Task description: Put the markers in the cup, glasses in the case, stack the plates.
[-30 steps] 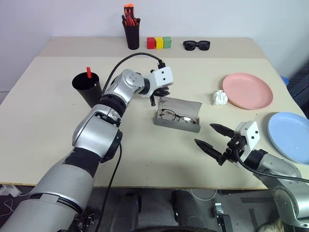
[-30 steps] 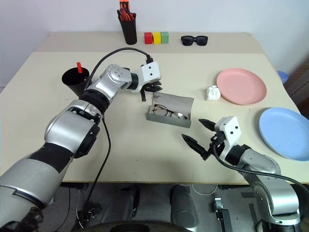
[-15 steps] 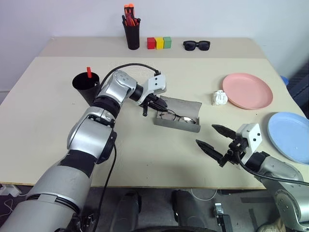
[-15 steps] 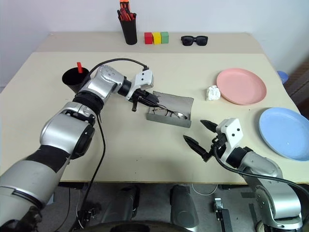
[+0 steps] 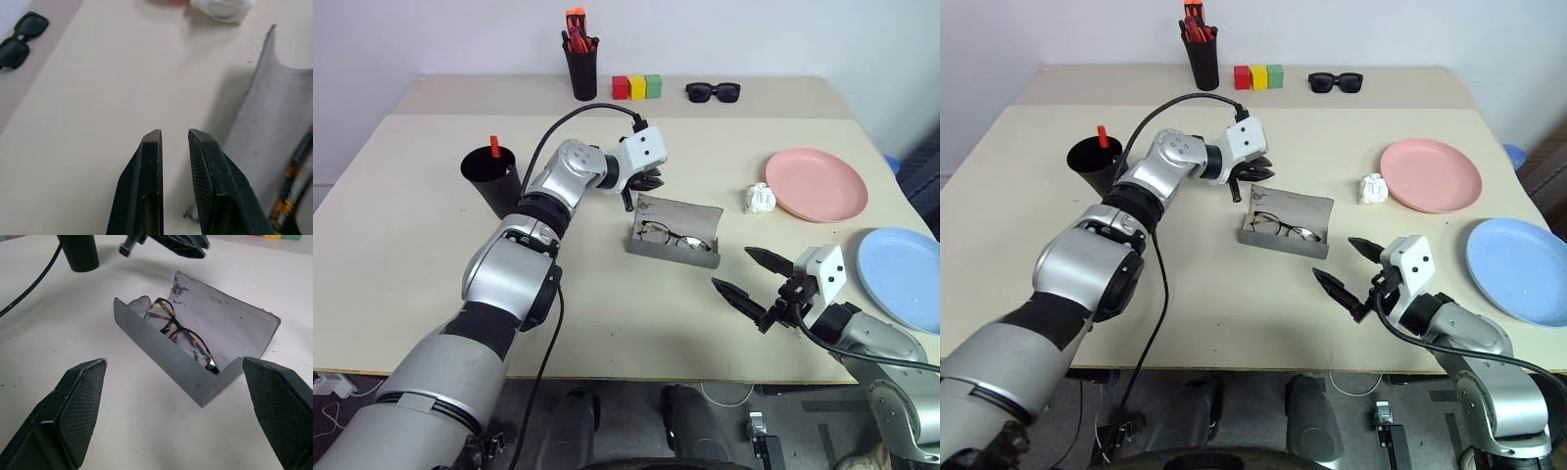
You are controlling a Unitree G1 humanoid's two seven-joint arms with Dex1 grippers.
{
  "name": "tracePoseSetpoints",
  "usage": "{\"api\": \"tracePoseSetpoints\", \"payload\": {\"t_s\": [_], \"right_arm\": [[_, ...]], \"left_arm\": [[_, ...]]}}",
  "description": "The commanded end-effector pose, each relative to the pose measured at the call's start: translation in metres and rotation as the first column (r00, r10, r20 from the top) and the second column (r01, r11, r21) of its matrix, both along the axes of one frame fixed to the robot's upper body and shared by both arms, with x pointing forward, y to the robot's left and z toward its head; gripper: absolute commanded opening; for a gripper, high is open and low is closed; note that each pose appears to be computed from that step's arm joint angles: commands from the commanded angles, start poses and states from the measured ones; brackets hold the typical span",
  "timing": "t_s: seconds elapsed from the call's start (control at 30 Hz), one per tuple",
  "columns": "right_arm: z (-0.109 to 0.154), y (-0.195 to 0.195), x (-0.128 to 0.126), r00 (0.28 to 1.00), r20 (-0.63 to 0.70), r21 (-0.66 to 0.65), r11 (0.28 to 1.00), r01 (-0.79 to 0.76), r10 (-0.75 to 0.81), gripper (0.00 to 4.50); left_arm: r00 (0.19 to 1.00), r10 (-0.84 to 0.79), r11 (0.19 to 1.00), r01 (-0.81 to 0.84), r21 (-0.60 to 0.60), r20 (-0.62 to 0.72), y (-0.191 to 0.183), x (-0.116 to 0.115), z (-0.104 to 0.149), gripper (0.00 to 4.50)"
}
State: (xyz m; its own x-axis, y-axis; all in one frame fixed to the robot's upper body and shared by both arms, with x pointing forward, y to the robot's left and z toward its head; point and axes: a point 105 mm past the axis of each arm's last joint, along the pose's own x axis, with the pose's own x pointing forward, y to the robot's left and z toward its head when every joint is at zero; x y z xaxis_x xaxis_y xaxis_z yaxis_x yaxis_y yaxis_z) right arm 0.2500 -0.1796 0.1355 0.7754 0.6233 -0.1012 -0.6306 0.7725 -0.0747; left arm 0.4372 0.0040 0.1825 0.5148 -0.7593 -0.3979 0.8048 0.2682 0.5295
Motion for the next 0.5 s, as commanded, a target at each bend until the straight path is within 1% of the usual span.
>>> {"api": "tracePoseSetpoints", "payload": {"t_s": [0.03, 0.17, 0.33, 0.4, 0.43, 0.5], "right_arm": [[0.010, 0.005, -0.003, 0.999, 0.041, 0.001, 1.000, -0.010, 0.010, 4.50], [0.013, 0.007, -0.004, 0.999, 0.045, 0.003, 1.000, -0.004, 0.004, 4.50], [0.014, 0.009, -0.005, 0.999, 0.042, 0.008, 1.000, 0.003, -0.003, 4.50], [0.014, 0.009, -0.006, 0.999, 0.041, 0.008, 1.000, 0.005, -0.005, 4.50], [0.014, 0.009, -0.006, 0.999, 0.041, 0.008, 1.000, 0.006, -0.006, 4.50], [0.013, 0.007, -0.006, 0.999, 0.038, 0.008, 1.000, 0.010, -0.010, 4.50]], "left_arm": [[0.998, -0.001, 0.999, -0.001, 0.043, 0.060, -0.011, 0.001, 0.010, 0.83], [0.994, -0.007, 0.992, -0.007, 0.130, 0.105, -0.014, 0.002, -0.001, 0.83], [0.977, -0.075, 0.957, 0.014, 0.289, 0.202, -0.016, 0.000, -0.014, 0.83], [0.980, -0.082, 0.958, 0.027, 0.284, 0.182, -0.016, -0.001, -0.016, 0.83], [0.985, -0.078, 0.965, 0.036, 0.261, 0.152, -0.017, -0.003, -0.016, 0.83], [0.994, -0.096, 0.977, 0.084, 0.199, 0.053, -0.018, -0.009, -0.014, 0.83]]}}
